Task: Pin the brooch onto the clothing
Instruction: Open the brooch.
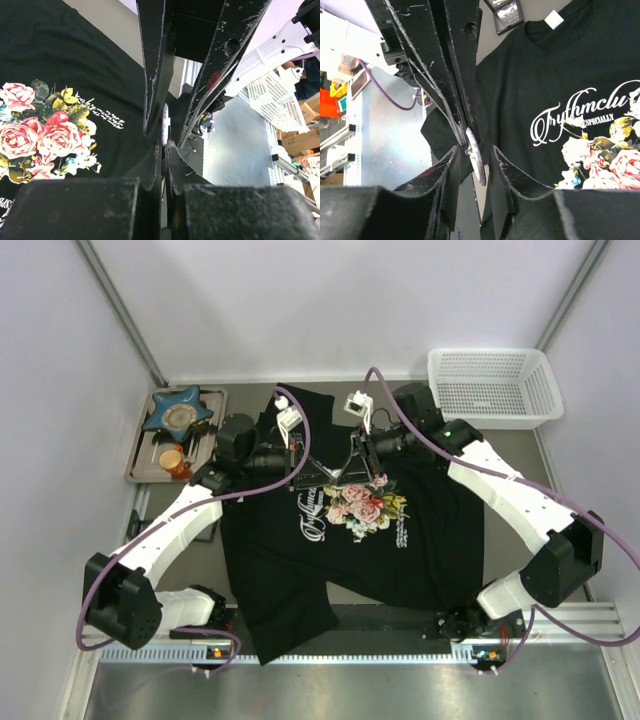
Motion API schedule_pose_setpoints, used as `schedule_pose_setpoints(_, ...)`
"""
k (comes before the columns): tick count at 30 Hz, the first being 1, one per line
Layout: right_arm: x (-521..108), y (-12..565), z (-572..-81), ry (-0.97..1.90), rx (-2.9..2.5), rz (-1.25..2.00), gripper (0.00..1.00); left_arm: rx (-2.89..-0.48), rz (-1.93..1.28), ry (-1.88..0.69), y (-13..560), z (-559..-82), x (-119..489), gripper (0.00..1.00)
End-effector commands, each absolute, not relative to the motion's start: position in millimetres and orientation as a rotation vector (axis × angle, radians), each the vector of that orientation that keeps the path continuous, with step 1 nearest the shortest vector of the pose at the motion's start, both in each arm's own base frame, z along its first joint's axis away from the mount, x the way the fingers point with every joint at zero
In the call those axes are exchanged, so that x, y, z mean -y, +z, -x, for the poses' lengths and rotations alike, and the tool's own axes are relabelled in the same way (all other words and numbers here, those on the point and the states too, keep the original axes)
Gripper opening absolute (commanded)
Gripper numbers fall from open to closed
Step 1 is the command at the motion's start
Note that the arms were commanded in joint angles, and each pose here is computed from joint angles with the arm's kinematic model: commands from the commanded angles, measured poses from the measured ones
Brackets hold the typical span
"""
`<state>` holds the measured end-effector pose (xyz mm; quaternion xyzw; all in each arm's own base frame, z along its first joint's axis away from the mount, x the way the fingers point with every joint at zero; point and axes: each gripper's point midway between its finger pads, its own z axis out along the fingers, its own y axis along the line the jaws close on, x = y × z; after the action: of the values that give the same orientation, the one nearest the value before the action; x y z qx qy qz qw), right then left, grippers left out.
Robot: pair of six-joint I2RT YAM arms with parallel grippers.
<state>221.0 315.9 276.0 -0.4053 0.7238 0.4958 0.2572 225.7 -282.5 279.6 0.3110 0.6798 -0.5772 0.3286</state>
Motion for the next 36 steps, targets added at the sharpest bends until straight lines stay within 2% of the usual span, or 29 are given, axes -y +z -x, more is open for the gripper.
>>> schedule_pose_setpoints(1,-324.4,300.2,-233.5,1.292,-1.883,1.088,0.26,-1.688,-0.843,-1.491,299.9,-222.8,282.2,0.0)
schedule_pose_setpoints(2,-324.6,300.6,-233.1,1.29,-1.88,1.09,0.22,-1.688,-0.845,-1.489,299.6,-222.8,282.2,0.0)
schedule_pose_setpoints(5,-323.7,298.9,-231.9,1.284,-1.865,1.113,0.17,-1.694,-0.856,-1.483,297.3,-221.3,281.2,0.0)
schedule_pose_setpoints(14,-310.5,296.4,-219.3,1.206,-1.74,1.316,0.13,-1.711,-0.883,-1.491,291.8,-217.3,278.6,0.0)
schedule_pose_setpoints(16,-308.0,295.8,-214.5,1.219,-1.746,1.337,0.15,-1.707,-0.892,-1.492,292.1,-217.4,279.0,0.0)
schedule_pose_setpoints(18,-306.4,301.7,-208.6,1.234,-1.72,1.367,0.25,-1.71,-0.893,-1.491,291.4,-218.4,278.9,0.0)
schedule_pose_setpoints(22,-303.8,308.0,-201.5,1.245,-1.687,1.396,0.33,-1.708,-0.909,-1.489,289.6,-218.6,279.3,0.0)
schedule_pose_setpoints(23,-302.6,308.3,-201.0,1.238,-1.678,1.403,0.37,-1.707,-0.914,-1.49,289.3,-218.4,279.3,0.0)
schedule_pose_setpoints(28,-301.6,303.6,-206.8,1.205,-1.719,1.383,0.4,-1.704,-0.913,-1.479,290.7,-220.9,279.3,0.0)
schedule_pose_setpoints(36,-318.7,303.3,-228.5,1.272,-1.906,1.148,0.41,-1.716,-0.879,-1.459,291.3,-225.8,280.1,0.0)
